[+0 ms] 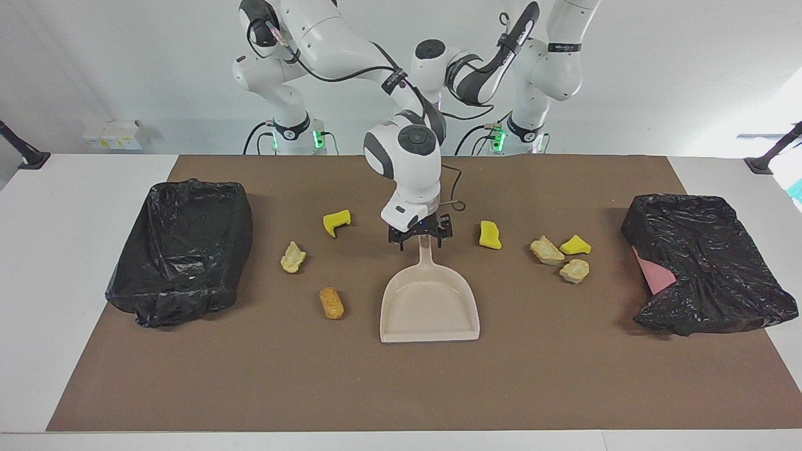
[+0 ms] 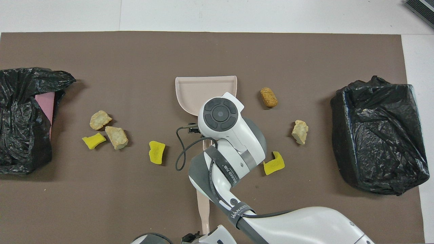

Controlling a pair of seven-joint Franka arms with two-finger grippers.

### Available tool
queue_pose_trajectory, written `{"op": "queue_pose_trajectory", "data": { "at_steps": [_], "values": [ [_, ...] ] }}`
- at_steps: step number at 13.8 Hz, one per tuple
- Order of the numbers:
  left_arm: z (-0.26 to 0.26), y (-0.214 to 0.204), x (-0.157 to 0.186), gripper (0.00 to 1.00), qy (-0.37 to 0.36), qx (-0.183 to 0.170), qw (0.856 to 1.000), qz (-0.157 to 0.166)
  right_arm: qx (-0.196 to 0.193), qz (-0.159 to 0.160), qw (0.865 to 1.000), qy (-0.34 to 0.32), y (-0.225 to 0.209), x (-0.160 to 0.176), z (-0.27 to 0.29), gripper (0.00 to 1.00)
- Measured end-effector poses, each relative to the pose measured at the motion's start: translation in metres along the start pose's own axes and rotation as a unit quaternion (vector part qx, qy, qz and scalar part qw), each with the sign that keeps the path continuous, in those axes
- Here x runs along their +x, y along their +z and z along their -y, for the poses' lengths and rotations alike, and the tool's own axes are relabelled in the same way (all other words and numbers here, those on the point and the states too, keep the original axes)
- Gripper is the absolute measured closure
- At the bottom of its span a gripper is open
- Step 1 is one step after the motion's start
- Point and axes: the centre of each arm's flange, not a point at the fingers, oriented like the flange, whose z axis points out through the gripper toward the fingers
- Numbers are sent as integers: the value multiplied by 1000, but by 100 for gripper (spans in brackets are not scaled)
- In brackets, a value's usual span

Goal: Sweep and dump trash in bin

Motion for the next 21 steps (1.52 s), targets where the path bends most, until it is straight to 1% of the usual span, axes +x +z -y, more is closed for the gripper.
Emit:
{"op": "queue_pose_trajectory", "data": {
  "at_steps": [1,2,3,4,5,6,7,10,14,18,19,21],
  "values": [
    [2,1,2,47,-3,0,1000,1,0,0,1000,0,0,0,-1,0],
    [4,1,3,54,-6,1,1000,2,0,0,1000,0,0,1,-2,2],
    [5,2,5,66,-9,2,1000,2,0,0,1000,-2,0,1,-2,4],
    [7,3,7,74,-13,3,1000,3,0,0,1000,-6,0,2,-2,12],
    [12,2,13,74,-22,3,1000,3,-1,0,1000,-8,0,2,-2,12],
    [18,1,23,74,-36,2,999,2,-1,0,1000,-9,0,2,-2,19],
    [27,0,34,74,-52,2,999,3,0,0,1000,-9,0,2,-3,21],
    [60,-9,71,74,-105,-3,994,-1,5,-9,1000,-8,-2,4,-2,21],
    [113,-39,116,74,-143,-11,990,-9,5,-7,1000,-7,1,4,-3,21],
    [154,-70,150,74,-137,-9,990,-8,8,-3,1000,-5,13,4,-1,22],
    [165,-78,156,74,-136,-8,991,-7,8,-3,1000,-5,13,4,-1,31],
    [188,-90,168,74,-140,-6,990,-8,9,-3,1000,-6,13,4,0,53]
  ]
}}
